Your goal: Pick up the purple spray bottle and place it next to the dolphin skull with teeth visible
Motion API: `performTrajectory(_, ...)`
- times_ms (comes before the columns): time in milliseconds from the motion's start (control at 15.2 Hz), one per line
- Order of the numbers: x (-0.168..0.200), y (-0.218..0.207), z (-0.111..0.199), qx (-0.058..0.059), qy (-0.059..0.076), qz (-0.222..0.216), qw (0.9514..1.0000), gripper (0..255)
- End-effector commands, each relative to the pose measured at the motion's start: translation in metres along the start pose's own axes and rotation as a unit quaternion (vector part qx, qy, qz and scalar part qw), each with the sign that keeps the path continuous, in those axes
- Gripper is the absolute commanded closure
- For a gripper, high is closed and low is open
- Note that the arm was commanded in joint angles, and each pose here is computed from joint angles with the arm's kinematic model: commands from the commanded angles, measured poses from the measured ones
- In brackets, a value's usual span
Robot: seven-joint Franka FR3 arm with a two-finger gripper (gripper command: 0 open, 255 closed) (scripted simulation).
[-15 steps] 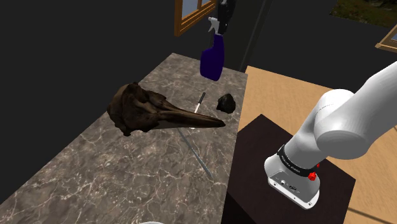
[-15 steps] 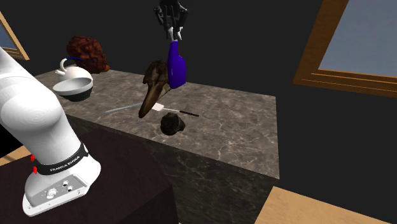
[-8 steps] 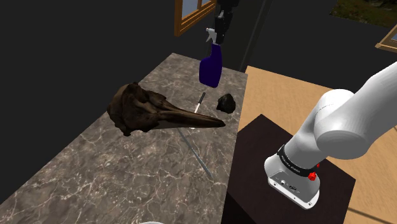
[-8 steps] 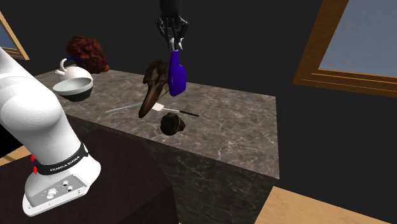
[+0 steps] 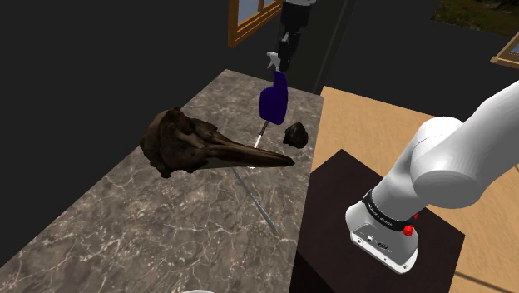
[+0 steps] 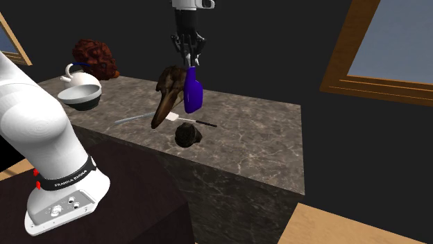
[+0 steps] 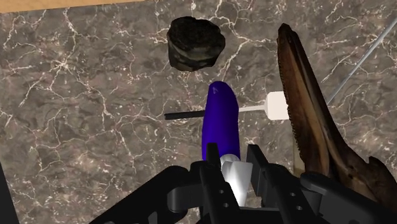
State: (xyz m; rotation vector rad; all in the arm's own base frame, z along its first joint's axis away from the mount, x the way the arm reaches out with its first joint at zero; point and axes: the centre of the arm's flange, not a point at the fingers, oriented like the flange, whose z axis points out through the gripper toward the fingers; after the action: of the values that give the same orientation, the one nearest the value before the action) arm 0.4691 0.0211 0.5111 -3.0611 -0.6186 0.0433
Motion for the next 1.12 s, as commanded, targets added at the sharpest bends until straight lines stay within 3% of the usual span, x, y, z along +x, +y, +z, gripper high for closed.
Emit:
performTrajectory(0,0.001,0.002,0.011,0.0,0.0,0.0,1.0,255)
performTrajectory(792,0.002,0.003,0.078,0.0,0.0,0.0,1.0,255)
performTrajectory(1056,0.002,0.003,0.078,0.0,0.0,0.0,1.0,255)
